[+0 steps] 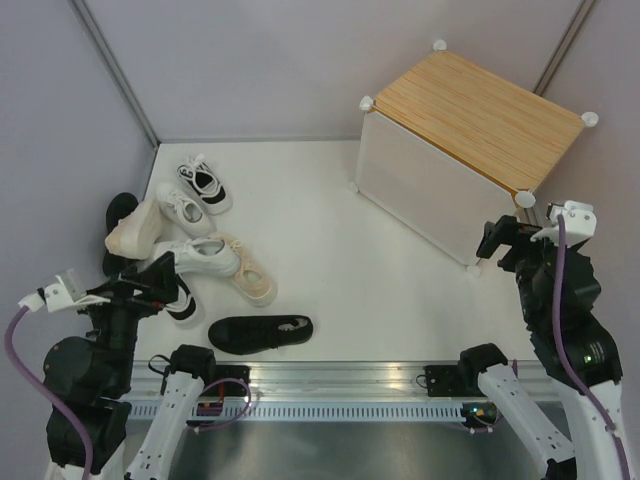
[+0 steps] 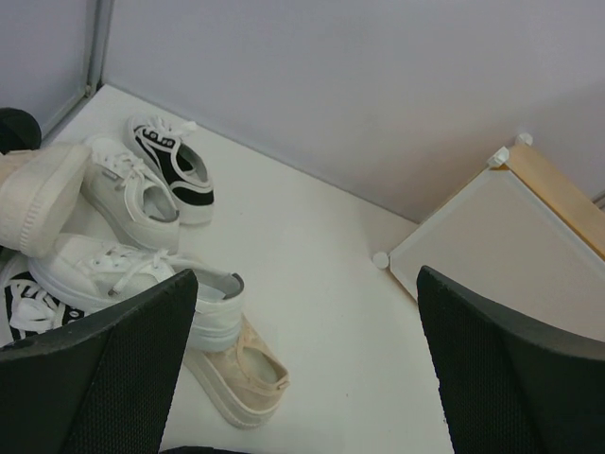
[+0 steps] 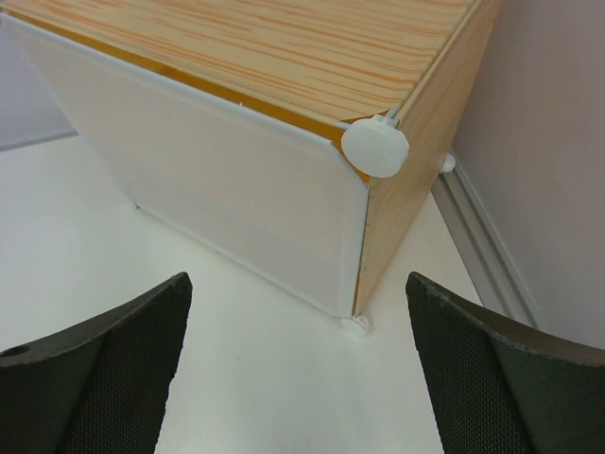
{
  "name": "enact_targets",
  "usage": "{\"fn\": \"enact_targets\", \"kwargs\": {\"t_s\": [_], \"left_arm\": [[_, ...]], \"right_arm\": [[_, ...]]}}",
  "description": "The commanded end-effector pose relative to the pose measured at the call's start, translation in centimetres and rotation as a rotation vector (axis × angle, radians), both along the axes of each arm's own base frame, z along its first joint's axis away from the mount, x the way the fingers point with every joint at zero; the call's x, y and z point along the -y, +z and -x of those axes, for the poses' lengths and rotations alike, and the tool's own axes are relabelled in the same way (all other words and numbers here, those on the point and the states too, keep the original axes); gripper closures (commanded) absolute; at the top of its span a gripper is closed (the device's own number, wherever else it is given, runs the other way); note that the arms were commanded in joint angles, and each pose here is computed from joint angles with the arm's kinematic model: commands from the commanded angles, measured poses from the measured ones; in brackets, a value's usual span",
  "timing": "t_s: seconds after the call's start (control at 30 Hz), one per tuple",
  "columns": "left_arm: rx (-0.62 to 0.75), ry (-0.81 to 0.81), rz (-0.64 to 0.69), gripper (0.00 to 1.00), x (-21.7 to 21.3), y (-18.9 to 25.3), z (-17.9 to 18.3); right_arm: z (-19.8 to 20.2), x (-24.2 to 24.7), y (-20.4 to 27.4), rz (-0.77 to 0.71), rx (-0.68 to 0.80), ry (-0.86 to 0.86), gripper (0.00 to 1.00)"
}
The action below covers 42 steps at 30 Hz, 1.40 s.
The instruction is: Place and organize the shoes in the shoe cabinet
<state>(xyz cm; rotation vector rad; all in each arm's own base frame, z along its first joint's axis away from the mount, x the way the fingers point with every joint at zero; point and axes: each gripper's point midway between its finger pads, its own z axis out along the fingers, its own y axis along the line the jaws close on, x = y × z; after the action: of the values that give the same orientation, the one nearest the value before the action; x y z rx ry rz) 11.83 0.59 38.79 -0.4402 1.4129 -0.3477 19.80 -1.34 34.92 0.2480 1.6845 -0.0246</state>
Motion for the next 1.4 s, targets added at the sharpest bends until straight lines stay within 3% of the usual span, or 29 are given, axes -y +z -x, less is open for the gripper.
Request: {"fn": "enact_targets", "kwargs": {"t_s": [0.0, 0.27, 0.83, 1.37], "left_arm": [[-0.078, -0.111, -0.018, 0.0, 2.3, -1.5, -1.9], [-0.187, -0.217, -0.042, 0.0, 4.5, -4.2, -3.4], [-0.229, -0.201, -0.05, 0.0, 4.2, -6.0, -3.7], [-0.227, -0.191, -0.05, 0.0, 4.0, -5.9, -3.8]], "right_arm": [[-1.4, 0.1, -0.4, -0.022, -0.056, -0.05, 0.02], [-5.8, -0.4, -2.0, 0.037, -0.173, -0.089, 0.02], [-10.8, -0.8, -2.3, 0.195, -0.161, -0.074, 0.04], [-11.1, 0.6, -3.4, 0.246, -0.192, -0.156, 0.04]]}}
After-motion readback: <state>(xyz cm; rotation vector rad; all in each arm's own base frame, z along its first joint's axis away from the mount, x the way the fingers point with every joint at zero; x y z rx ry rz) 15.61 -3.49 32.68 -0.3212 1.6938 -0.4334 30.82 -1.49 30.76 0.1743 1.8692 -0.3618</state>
